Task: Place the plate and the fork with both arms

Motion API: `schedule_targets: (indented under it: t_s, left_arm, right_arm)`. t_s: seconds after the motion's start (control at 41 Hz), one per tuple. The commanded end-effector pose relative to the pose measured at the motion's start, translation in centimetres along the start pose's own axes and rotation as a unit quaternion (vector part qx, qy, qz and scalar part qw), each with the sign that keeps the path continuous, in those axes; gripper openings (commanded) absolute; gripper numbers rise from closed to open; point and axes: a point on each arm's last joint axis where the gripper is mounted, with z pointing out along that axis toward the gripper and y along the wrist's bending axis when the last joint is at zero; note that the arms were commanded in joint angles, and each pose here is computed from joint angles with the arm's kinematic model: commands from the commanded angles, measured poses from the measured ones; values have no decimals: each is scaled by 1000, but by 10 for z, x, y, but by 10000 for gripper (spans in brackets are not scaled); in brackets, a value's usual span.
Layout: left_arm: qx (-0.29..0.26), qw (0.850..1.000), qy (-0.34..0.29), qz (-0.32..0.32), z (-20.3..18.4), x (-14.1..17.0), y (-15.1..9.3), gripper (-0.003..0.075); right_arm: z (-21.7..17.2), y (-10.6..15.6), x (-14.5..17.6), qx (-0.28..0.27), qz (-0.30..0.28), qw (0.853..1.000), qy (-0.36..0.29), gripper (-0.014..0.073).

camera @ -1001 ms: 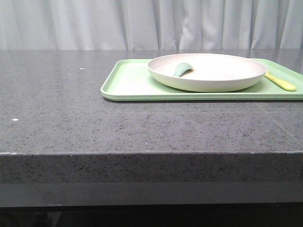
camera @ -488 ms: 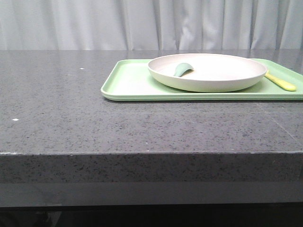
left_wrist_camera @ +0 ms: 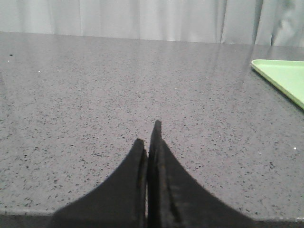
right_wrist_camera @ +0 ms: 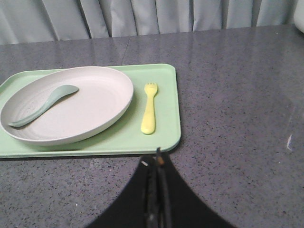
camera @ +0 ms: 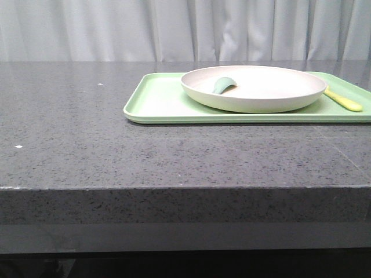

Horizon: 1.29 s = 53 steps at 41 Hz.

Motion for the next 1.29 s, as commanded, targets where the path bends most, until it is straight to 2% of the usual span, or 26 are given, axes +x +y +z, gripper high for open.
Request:
schedule_targets:
  t_s: [0.0, 0.171, 0.269, 0.537, 0.708, 0.977, 1.27]
  left_arm:
    - [3, 999, -50, -7, -2, -8, 0, -18]
    - [3, 999, -50, -7, -2, -8, 0, -18]
    - [3, 999, -50, -7, -2, -8, 0, -18]
    - [3, 999, -50, -7, -2, -8, 0, -18]
    - [3, 999, -50, -7, -2, -8, 0, -18]
    - [3, 999, -50, -7, -2, -8, 0, -18]
    - [3, 999, -50, -7, -2, -8, 0, -18]
  right_arm:
    - [-3, 1, -15, -1, -13, 998, -56, -67]
    - [-7, 0, -5, 0, -52, 995, -81, -67]
    - [-7, -3, 12, -1, -71, 994, -86, -67]
    - [-5, -12, 75, -2, -71, 993, -92, -67]
    - [3, -14, 95, -11, -72, 995, -75, -67]
    - [5, -14, 105, -19, -73, 996, -36, -67]
    - [5, -14, 105, -19, -73, 997, -35, -67]
